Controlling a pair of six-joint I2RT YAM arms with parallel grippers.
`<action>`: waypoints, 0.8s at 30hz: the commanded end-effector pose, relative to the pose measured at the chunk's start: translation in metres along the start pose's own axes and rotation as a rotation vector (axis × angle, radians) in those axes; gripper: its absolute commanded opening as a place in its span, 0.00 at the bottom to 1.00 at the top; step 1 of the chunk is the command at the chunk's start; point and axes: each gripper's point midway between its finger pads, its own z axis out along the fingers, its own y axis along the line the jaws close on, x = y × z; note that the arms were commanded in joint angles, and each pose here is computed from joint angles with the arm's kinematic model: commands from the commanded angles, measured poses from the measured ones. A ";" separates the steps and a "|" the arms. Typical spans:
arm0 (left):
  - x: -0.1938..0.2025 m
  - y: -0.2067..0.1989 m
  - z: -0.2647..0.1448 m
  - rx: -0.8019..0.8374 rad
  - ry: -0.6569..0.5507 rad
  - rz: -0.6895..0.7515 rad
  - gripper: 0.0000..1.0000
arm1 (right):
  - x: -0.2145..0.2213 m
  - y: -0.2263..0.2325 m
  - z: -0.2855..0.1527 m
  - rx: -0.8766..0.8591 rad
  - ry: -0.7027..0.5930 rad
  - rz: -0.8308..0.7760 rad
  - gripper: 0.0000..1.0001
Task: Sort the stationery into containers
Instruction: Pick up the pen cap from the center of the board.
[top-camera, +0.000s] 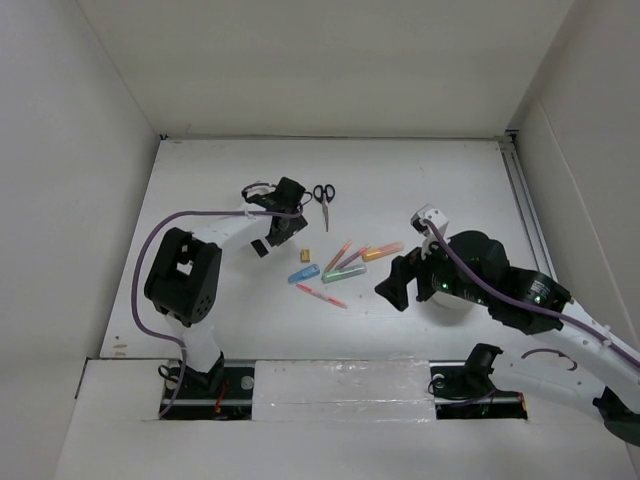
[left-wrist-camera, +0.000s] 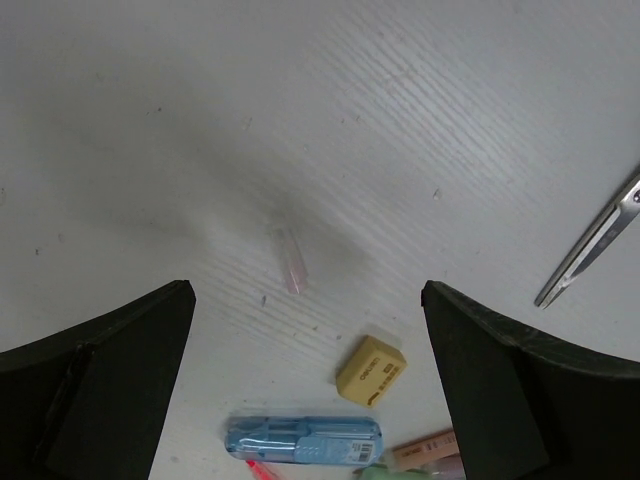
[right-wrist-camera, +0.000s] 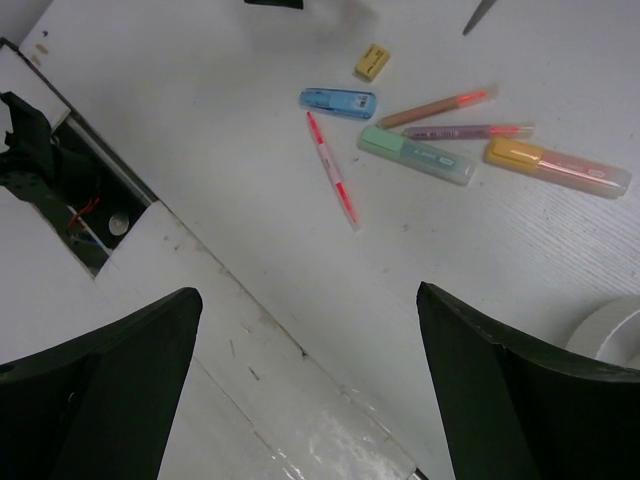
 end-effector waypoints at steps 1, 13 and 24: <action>-0.022 -0.005 -0.006 -0.006 -0.044 -0.098 0.95 | -0.009 0.012 0.001 -0.057 -0.039 0.009 0.94; -0.007 0.006 0.007 -0.055 -0.007 -0.087 0.67 | -0.007 0.014 -0.010 -0.076 -0.066 0.015 0.94; 0.009 0.019 0.025 -0.124 0.025 -0.074 0.58 | -0.007 0.016 -0.016 -0.092 -0.083 0.026 0.94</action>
